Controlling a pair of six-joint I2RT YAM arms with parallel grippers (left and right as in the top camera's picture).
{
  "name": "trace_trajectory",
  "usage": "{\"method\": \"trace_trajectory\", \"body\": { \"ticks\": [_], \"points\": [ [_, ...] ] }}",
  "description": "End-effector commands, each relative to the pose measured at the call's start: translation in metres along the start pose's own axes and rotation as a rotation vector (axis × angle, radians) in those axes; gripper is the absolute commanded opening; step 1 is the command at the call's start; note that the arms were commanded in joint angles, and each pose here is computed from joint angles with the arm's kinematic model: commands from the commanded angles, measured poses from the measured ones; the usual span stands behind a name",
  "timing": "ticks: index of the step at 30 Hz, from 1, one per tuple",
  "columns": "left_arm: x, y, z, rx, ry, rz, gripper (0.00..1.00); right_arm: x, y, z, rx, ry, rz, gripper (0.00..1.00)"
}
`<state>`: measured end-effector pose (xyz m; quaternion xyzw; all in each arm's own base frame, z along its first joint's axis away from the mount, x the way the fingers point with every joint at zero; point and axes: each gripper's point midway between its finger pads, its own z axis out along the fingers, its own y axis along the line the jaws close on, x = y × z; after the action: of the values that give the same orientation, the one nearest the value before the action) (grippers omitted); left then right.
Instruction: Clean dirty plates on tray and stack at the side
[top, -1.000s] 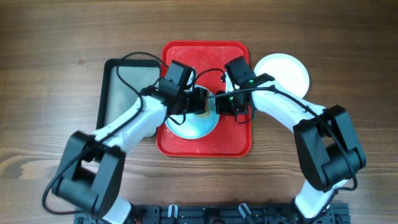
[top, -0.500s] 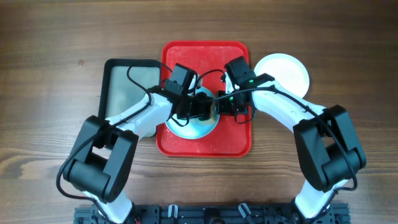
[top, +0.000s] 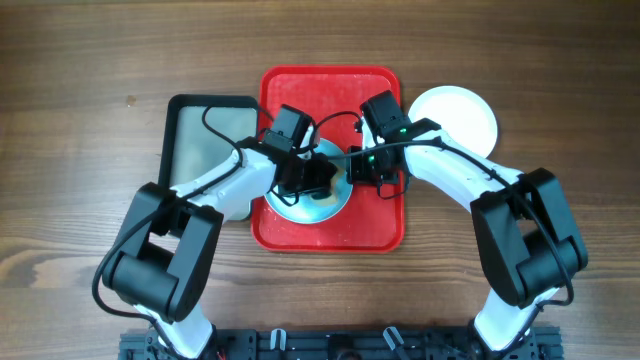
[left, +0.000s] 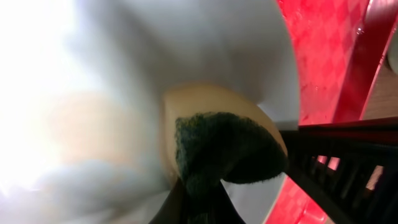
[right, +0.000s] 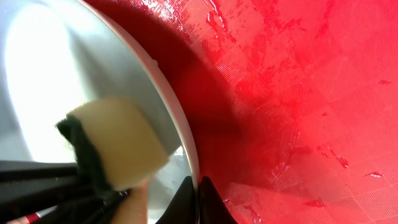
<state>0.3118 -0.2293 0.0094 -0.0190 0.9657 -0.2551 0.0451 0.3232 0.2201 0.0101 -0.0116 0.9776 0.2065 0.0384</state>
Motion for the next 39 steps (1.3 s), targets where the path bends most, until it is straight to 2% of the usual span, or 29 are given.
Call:
{"method": "trace_trajectory", "body": {
  "ticks": [1, 5, 12, 20, 26, 28, 35, 37, 38, 39],
  "points": [
    [-0.018, 0.020, -0.013, -0.043, -0.058, -0.018, 0.04, 0.004, 0.000, 0.006, -0.010, 0.023, 0.007, 0.04],
    [-0.028, 0.034, -0.024, -0.061, -0.088, -0.037, 0.04, 0.004, 0.000, 0.006, -0.010, 0.024, 0.007, 0.04],
    [-0.029, 0.080, -0.036, -0.236, -0.100, -0.062, 0.04, 0.004, 0.000, 0.006, -0.010, 0.023, 0.007, 0.05],
    [-0.040, 0.081, -0.047, -0.235, -0.149, -0.067, 0.04, 0.004, 0.000, 0.006, -0.010, 0.023, 0.007, 0.04],
    [-0.053, 0.088, -0.072, -0.325, -0.249, -0.055, 0.04, 0.004, 0.000, 0.006, -0.010, 0.023, 0.007, 0.04],
    [-0.057, 0.082, -0.083, -0.316, -0.284, -0.047, 0.04, 0.004, 0.000, 0.006, -0.010, 0.023, 0.007, 0.04],
    [-0.061, 0.018, -0.147, -0.100, -0.431, 0.025, 0.04, 0.004, 0.000, 0.006, -0.011, 0.023, 0.007, 0.05],
    [-0.061, 0.006, -0.171, -0.067, -0.495, 0.034, 0.04, 0.004, 0.000, 0.006, -0.010, 0.023, 0.007, 0.13],
    [-0.060, -0.003, -0.188, -0.045, -0.541, 0.052, 0.04, 0.004, 0.000, 0.006, -0.010, 0.023, 0.007, 0.22],
    [-0.059, -0.007, -0.199, -0.035, -0.571, 0.061, 0.04, 0.004, 0.000, 0.006, -0.010, 0.023, 0.007, 0.26]
  ]
}}
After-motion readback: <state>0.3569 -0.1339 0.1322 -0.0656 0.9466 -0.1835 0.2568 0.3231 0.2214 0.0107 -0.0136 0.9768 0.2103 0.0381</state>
